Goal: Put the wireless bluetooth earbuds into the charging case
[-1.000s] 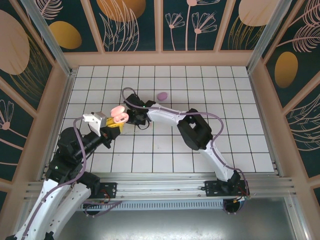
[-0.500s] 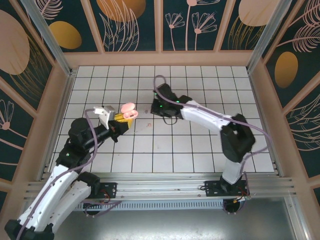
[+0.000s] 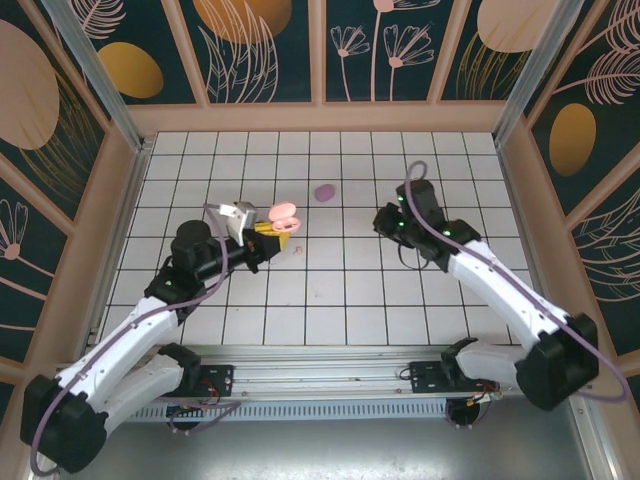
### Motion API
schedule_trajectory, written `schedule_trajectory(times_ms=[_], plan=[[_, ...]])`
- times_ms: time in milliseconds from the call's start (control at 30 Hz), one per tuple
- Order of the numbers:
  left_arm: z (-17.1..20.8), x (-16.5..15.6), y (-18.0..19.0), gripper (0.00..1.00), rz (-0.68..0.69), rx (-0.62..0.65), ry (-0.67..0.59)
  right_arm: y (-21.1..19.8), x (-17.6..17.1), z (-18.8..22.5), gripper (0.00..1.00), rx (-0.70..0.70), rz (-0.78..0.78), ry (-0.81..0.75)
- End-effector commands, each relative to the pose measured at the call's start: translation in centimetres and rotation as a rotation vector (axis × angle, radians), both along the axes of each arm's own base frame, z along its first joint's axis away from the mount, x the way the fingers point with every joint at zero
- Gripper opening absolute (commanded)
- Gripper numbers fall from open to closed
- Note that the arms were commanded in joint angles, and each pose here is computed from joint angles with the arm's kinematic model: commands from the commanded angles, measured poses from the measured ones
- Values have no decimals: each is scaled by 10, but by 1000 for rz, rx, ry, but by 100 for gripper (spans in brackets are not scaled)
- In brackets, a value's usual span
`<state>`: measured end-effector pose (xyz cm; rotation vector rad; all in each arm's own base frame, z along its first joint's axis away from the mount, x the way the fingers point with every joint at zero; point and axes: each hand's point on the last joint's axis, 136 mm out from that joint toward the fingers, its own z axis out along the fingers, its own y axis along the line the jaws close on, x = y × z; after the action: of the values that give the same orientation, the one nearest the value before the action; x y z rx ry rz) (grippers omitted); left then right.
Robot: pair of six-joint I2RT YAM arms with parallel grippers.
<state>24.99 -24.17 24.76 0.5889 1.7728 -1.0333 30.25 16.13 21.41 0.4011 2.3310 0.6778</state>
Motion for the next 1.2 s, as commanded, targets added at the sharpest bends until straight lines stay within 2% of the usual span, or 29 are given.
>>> schedule_trajectory(times_ms=[0,167,400,633,867,1167], plan=[[13,4,-22,2,-32,-51,-47,-13,-15,3,11,-13,23,5],[14,1,-45,2,-107,-114,-121,-12,-28,19,10,7,71,6],[11,-14,-59,2,-183,-107,-262,9,-39,48,9,75,149,-10],[15,-17,-61,1,-194,-63,-361,57,-64,82,7,29,312,-119],[13,-15,-64,1,-200,-29,-363,104,-79,96,6,2,448,-170],[12,-16,-62,1,-192,-31,-357,127,-79,91,6,-29,500,-149]])
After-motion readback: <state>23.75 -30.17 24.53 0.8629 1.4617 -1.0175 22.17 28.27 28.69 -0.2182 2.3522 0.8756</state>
